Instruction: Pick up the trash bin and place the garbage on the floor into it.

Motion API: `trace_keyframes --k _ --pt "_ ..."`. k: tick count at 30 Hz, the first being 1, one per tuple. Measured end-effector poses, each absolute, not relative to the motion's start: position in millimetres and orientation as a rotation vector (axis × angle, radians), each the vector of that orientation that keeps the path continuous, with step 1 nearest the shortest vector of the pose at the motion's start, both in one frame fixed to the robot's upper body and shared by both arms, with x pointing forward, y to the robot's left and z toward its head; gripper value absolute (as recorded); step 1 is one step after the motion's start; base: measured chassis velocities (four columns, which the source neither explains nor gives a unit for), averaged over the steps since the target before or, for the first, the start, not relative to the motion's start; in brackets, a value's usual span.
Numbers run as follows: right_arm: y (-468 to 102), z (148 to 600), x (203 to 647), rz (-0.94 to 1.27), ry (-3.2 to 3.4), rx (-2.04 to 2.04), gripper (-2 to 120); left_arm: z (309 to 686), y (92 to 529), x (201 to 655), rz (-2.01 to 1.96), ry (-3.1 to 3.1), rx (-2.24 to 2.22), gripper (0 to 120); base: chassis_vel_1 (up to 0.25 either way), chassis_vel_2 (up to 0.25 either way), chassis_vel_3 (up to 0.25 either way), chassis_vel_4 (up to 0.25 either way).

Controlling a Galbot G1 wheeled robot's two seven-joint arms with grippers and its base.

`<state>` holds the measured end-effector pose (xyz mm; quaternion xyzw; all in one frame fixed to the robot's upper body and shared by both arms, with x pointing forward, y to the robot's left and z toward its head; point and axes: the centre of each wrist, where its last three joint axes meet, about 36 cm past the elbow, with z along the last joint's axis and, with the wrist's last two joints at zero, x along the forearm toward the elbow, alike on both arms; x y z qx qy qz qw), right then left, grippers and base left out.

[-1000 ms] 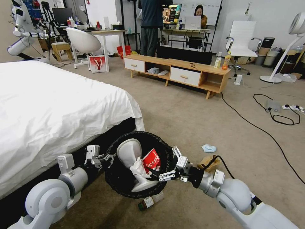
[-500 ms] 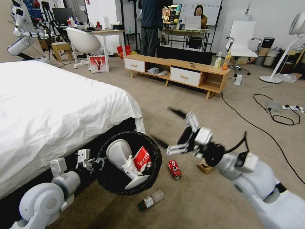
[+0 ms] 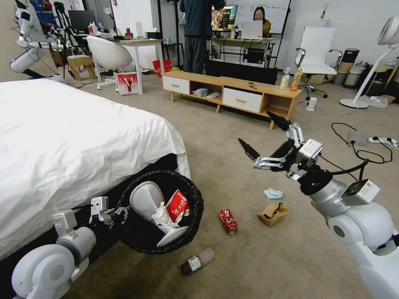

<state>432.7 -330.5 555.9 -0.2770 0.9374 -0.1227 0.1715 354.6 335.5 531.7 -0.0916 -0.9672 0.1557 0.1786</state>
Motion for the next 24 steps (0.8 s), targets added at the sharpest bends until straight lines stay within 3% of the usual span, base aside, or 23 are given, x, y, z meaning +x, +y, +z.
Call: trace_keyframes --k 12,15,17,24 --pt "-321.3 491.6 459.9 -0.452 3.27 -0.885 100 559.7 343.2 343.5 0.459 -2.821 -0.255 2 0.0 0.0 0.0 0.0" --pt "-311.5 470.7 470.1 -0.51 3.33 -1.006 100 560.3 340.3 339.9 0.463 -2.82 -0.269 2 0.0 0.0 0.0 0.0" --pt "-295.6 432.3 486.5 -0.617 3.35 -1.19 100 561.7 335.1 334.5 0.466 -2.819 -0.295 2 0.0 0.0 0.0 0.0" --pt "-277.5 393.4 529.4 -0.722 3.148 -1.546 100 564.2 330.3 328.7 0.466 -2.821 -0.323 2 0.0 0.0 0.0 0.0"
